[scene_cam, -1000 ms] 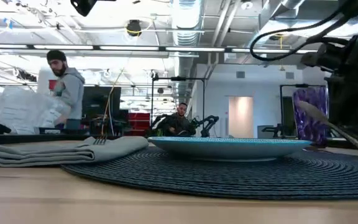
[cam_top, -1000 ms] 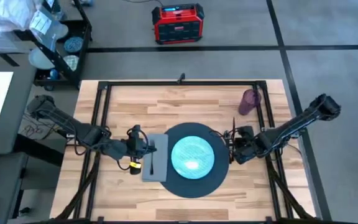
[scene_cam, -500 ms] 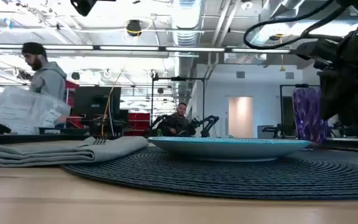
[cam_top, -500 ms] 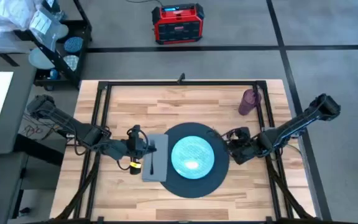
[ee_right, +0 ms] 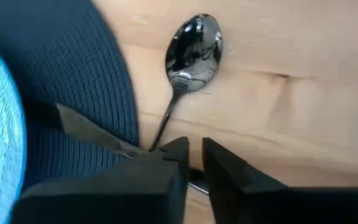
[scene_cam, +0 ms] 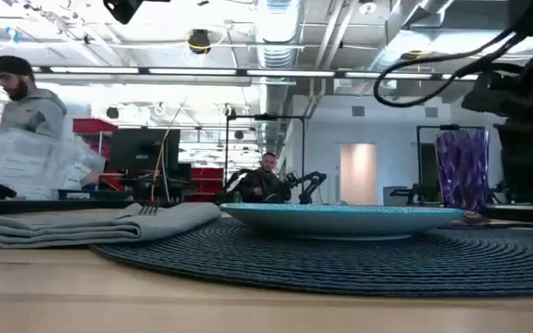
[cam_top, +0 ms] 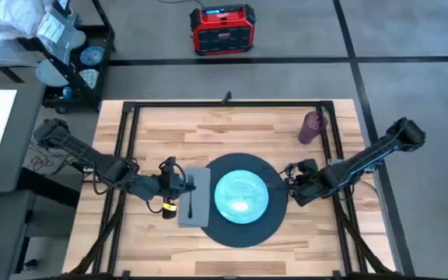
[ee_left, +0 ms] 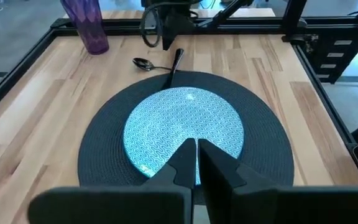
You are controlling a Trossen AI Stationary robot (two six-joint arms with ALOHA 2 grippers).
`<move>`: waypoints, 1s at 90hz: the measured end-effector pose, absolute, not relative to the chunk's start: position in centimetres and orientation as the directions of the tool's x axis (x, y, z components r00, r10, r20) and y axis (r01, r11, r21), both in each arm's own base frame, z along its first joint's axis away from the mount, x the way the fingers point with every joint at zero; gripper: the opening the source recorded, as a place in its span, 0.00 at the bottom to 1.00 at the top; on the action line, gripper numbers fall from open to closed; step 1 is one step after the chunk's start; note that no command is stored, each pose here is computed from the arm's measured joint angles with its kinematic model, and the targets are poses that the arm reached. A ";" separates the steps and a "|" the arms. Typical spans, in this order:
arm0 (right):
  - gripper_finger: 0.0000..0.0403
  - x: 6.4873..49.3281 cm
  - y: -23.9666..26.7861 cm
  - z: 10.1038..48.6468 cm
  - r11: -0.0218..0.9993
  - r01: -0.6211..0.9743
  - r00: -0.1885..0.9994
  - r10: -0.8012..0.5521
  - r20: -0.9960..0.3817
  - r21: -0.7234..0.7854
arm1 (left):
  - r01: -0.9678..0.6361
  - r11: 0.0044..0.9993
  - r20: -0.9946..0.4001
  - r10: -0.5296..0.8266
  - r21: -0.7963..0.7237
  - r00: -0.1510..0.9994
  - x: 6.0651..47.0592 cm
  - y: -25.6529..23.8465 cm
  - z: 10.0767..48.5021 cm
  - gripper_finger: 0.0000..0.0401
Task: Set table place
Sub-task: Put the black table knife on the tablemat to the right side of the blue plate
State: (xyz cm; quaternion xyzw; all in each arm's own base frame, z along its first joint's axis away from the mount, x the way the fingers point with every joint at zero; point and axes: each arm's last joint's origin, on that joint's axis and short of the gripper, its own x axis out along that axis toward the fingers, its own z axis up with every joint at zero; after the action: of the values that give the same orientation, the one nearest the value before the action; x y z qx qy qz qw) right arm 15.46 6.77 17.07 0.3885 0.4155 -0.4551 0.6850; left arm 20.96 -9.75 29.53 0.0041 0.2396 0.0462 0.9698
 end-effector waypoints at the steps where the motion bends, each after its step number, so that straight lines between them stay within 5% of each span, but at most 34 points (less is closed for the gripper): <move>1: 0.17 15.4 6.8 17.1 0.294 0.944 0.240 -0.300 -0.923 0.150 | -0.088 0.996 -0.465 0.092 0.030 0.881 21.0 -9.7 29.5 0.00; 36: 0.60 14.8 7.1 16.9 0.594 0.804 0.121 -0.160 -0.980 0.002 | -0.078 0.995 -0.483 0.097 0.061 0.870 20.8 -9.7 29.3 0.00; 58: 0.53 15.5 7.8 17.0 0.706 0.705 0.210 -0.112 -0.971 0.071 | -0.078 0.995 -0.483 0.098 0.061 0.870 20.9 -9.7 29.3 0.00; 90: 0.38 16.1 8.0 17.0 0.718 0.688 0.286 -0.133 -0.949 0.107 | -0.004 0.980 -0.492 0.102 0.197 0.865 23.2 -10.9 27.6 0.00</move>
State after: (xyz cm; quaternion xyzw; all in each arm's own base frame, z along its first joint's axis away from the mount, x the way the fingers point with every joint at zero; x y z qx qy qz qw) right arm 16.12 8.03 17.03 0.2603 0.5326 -0.2706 0.7585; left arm 23.18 -10.88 27.55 0.0950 0.2587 0.0276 0.9609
